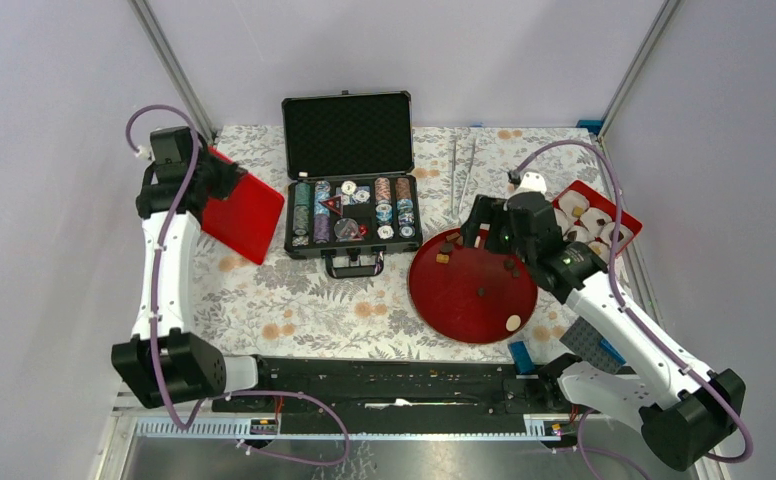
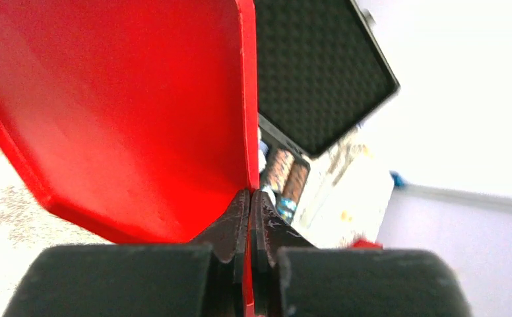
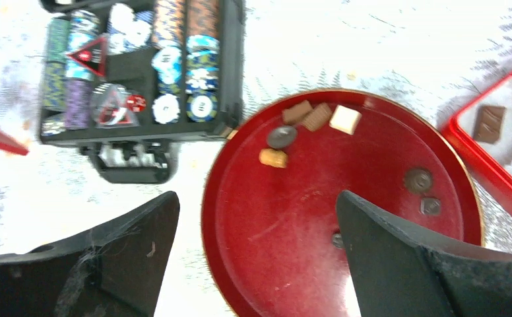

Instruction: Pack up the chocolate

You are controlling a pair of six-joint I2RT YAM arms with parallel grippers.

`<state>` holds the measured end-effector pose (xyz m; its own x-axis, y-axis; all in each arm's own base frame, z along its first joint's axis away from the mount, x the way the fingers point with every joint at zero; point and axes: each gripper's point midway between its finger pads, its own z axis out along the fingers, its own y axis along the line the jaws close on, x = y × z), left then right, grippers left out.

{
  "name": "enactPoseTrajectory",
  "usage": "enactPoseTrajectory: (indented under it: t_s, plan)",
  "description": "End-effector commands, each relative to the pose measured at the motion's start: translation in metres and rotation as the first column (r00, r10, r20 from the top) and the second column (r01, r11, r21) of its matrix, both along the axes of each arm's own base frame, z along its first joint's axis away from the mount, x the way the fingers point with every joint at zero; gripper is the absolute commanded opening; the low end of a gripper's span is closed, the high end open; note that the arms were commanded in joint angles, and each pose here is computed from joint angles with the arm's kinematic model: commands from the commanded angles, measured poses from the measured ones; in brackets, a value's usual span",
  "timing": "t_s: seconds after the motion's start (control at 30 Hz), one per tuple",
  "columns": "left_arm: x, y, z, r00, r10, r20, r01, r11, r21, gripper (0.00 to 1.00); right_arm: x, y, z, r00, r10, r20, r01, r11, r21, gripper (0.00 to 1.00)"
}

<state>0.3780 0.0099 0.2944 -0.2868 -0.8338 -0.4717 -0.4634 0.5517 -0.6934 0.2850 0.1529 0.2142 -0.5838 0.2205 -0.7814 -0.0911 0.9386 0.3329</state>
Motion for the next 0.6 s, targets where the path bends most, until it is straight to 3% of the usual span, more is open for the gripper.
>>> enactPoseTrajectory:
  t_s: [0.0,0.13,0.23,0.3,0.43,0.53,0.57]
  plan:
    - [-0.016,-0.051,0.058,0.936,-0.311,0.167,0.287,0.945,0.155,0.00,0.003,0.028,0.040,0.993,0.095,0.066,-0.103,0.988,0.119,0.96]
    - [-0.041,-0.098,0.076,0.829,-0.512,0.226,0.486,0.859,0.164,0.00,-0.002,0.055,0.061,0.957,0.278,0.083,-0.290,0.931,0.222,1.00]
    - [-0.065,-0.135,0.091,0.702,-0.657,0.273,0.636,0.752,0.174,0.00,0.006,0.047,0.077,0.919,0.389,0.059,-0.384,0.851,0.360,1.00]
    - [-0.080,-0.152,0.102,0.628,-0.723,0.289,0.697,0.687,0.205,0.00,0.009,0.043,0.096,0.904,0.416,0.103,-0.422,0.821,0.386,1.00]
    - [-0.109,-0.174,0.111,0.512,-0.806,0.297,0.775,0.583,0.244,0.00,0.010,0.052,0.133,0.889,0.418,0.187,-0.456,0.766,0.454,1.00]
    - [-0.121,-0.185,0.111,0.475,-0.824,0.309,0.797,0.551,0.245,0.00,0.018,0.058,0.150,0.917,0.345,0.198,-0.396,0.736,0.549,0.99]
    - [-0.123,-0.188,0.110,0.470,-0.825,0.315,0.804,0.547,0.234,0.00,0.023,0.059,0.147,0.940,0.305,0.155,-0.338,0.763,0.551,0.99]
